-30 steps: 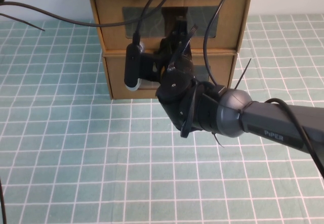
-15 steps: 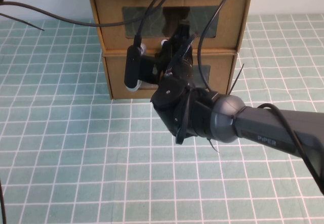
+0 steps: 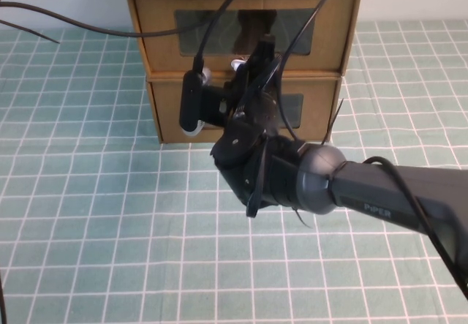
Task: Open the shoe box
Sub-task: 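Pull the top drawer of the cardboard box fully open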
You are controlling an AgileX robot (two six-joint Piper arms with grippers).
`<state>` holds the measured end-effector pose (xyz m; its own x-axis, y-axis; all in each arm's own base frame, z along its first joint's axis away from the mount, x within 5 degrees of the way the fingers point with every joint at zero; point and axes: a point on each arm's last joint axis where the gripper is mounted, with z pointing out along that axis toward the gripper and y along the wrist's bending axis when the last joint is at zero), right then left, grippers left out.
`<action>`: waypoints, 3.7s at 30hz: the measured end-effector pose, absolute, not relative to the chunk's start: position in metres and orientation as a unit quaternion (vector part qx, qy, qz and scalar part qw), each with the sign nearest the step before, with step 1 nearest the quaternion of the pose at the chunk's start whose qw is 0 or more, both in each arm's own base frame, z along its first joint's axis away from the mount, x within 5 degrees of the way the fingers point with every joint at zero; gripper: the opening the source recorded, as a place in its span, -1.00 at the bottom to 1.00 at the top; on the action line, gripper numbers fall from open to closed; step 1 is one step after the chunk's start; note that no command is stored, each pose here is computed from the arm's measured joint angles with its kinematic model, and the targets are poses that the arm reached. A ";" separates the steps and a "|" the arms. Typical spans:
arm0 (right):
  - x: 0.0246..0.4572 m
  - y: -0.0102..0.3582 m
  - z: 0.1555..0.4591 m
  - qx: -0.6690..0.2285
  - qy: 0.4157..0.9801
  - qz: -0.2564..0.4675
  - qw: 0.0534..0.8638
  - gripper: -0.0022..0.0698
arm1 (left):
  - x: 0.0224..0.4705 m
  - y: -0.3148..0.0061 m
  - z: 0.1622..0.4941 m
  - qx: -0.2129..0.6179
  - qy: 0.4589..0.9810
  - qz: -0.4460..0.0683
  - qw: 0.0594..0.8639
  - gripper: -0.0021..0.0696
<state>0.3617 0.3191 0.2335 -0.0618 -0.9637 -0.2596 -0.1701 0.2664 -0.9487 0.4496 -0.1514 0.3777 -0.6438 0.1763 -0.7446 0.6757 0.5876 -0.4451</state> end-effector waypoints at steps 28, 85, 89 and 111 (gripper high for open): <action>0.346 0.328 0.235 -0.505 0.598 -0.402 0.475 -0.56 | 0.454 -0.141 0.374 0.257 0.820 -0.391 0.330 -0.96; 0.358 0.314 0.256 -0.558 0.550 -0.413 0.464 0.18 | 0.454 -0.140 0.373 0.262 0.822 -0.383 0.329 -0.96; 0.358 0.312 0.257 -0.549 0.556 -0.419 0.463 0.18 | 0.454 -0.140 0.374 0.261 0.822 -0.386 0.329 -0.96; 0.358 0.311 0.258 -0.544 0.558 -0.423 0.461 0.18 | 0.455 -0.139 0.377 0.223 0.822 -0.412 0.325 -0.96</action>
<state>0.3584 0.3105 0.2575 0.0187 -0.9983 -0.0551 -0.2178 0.0497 -0.9747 0.4553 -0.1392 0.3768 -0.6897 0.0984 -0.7174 0.6340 0.5608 -0.5325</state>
